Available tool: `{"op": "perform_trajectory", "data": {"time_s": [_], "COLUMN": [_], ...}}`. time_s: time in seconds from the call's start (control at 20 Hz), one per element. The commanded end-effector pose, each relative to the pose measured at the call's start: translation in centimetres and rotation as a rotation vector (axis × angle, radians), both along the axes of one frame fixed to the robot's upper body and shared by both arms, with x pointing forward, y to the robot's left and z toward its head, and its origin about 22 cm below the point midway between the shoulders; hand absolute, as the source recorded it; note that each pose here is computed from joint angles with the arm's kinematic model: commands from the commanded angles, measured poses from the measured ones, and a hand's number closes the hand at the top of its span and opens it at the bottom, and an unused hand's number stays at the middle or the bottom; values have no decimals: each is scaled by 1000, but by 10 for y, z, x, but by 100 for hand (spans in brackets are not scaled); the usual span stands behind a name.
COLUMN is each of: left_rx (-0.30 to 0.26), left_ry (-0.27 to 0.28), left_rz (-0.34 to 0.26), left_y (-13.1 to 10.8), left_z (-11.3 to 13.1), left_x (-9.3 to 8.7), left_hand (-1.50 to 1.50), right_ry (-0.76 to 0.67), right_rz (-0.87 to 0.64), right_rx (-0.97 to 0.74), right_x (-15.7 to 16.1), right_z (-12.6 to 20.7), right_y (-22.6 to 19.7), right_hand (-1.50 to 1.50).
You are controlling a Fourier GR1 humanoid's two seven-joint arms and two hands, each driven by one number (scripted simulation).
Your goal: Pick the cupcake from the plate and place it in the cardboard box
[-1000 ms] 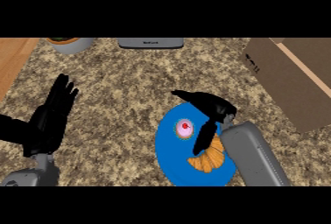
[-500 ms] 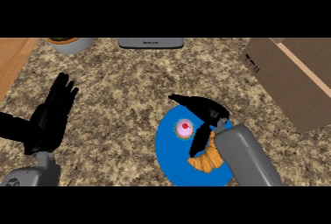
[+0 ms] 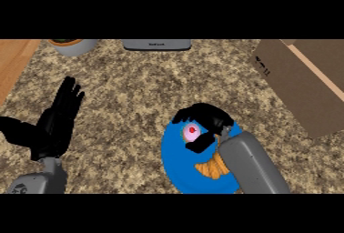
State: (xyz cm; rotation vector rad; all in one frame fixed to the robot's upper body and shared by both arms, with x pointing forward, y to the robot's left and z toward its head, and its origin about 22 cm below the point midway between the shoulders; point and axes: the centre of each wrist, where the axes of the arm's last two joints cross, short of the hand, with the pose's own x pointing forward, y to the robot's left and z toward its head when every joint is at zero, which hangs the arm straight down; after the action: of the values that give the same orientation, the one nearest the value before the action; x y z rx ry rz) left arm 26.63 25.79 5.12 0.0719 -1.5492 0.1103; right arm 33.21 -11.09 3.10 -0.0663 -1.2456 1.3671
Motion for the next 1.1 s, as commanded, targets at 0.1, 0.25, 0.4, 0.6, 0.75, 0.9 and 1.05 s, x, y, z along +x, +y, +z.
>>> {"op": "perform_trajectory", "data": {"time_s": [0.1,0.25,0.4,0.6,0.75,0.9,1.05], "left_rx": [1,-6,7,1,1,3,4], "left_ry": [12,11,13,18,3,1,22], "left_rz": [-13,4,-14,14,-1,14,13], "left_y": [17,2,12,4,13,-11,2], "left_z": [3,-1,11,10,9,2,1], "left_x": [-5,-4,-15,0,-3,-12,7], "left_hand": [0,0,0,0,0,0,0], "right_ry": [-123,-152,-233,-366,-480,-575,-626], "right_rz": [53,31,-4,-50,-103,-120,-82], "right_rx": [-42,-2,31,-87,-212,-202,-199], "right_x": [2,4,-6,-20,-43,-60,-71], "right_z": [-9,-1,8,10,1,4,34], "right_y": [-6,-6,-5,3,14,27,36], "right_hand": [150,150,150,150,150,150,150]}}
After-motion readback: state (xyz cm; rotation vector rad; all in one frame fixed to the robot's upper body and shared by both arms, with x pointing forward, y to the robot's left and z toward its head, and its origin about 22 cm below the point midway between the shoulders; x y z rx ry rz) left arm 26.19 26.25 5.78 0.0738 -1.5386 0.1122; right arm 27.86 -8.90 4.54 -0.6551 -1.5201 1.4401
